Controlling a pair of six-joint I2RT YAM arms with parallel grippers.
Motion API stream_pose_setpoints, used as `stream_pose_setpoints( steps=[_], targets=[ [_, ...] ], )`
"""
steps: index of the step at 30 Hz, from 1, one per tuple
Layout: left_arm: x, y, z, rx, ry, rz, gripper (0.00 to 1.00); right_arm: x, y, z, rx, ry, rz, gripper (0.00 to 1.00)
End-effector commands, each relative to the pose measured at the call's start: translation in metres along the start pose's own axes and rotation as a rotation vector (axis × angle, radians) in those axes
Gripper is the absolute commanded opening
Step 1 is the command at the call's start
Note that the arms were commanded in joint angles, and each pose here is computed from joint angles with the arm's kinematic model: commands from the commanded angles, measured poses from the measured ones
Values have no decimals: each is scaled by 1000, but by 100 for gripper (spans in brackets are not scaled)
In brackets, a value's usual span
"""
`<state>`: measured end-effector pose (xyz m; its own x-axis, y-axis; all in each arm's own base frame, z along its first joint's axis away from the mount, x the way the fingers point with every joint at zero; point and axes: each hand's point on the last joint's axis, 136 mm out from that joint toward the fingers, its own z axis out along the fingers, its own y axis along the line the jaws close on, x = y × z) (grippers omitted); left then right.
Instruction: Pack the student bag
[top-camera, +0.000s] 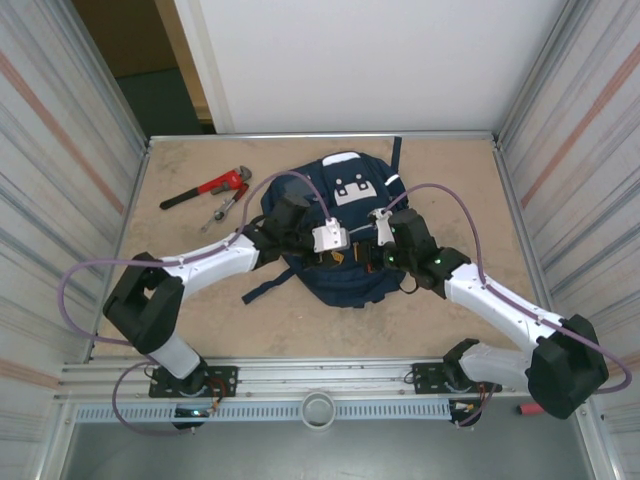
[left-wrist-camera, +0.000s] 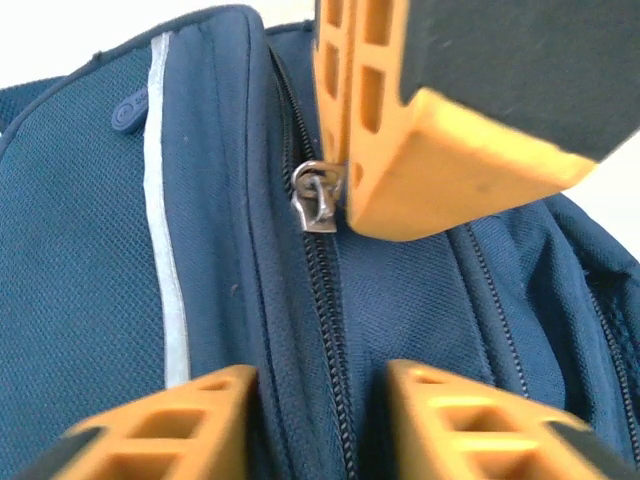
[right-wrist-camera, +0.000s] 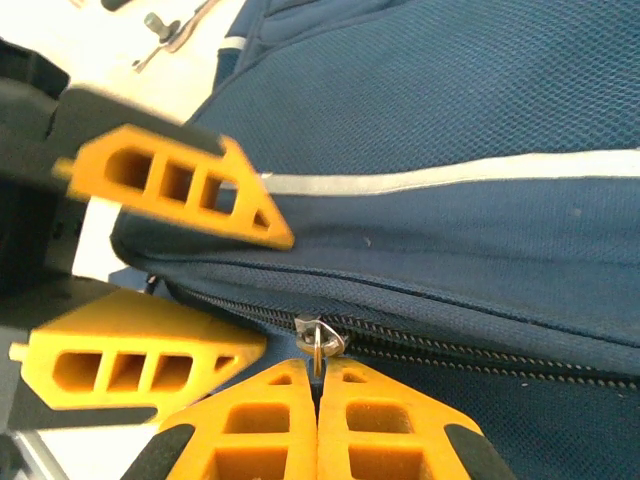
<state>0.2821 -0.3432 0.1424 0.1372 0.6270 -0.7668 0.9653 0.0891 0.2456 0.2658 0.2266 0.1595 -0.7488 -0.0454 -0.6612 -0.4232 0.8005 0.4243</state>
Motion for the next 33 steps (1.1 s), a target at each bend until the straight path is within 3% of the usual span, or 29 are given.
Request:
stream_pose_setpoints(
  steps=[1, 4, 8, 11, 13, 18, 21, 24, 28, 33],
  targets=[
    [2, 12, -11, -6, -14, -6, 20, -21, -10, -9, 47, -68, 7, 0],
    [0, 17, -29, 7, -107, -22, 3, -10, -53, -13, 155, -40, 86, 0],
    [4, 24, -44, 11, -200, -30, 0, -4, -92, -24, 291, -39, 116, 0],
    [16, 40, -47, -27, -194, -71, 0, -12, -84, -24, 256, -61, 91, 0],
    [25, 49, -46, -70, -148, -88, 7, -18, -65, -20, 183, -78, 60, 0],
    [14, 42, -50, -110, -94, -61, 49, -26, -18, -13, 49, -85, -30, 0],
    [-1, 26, -44, -104, -54, 17, 61, -34, 3, -14, -9, -101, -49, 0],
    [-9, 18, -33, -67, -18, 41, 63, -41, 19, -16, -52, -118, -57, 0],
    [-11, 12, -17, -17, 9, 59, 60, -43, 32, -18, -81, -122, -70, 0],
    [-11, 12, -16, 22, -11, 75, 27, -34, 18, -17, -30, -95, -71, 0]
  ],
)
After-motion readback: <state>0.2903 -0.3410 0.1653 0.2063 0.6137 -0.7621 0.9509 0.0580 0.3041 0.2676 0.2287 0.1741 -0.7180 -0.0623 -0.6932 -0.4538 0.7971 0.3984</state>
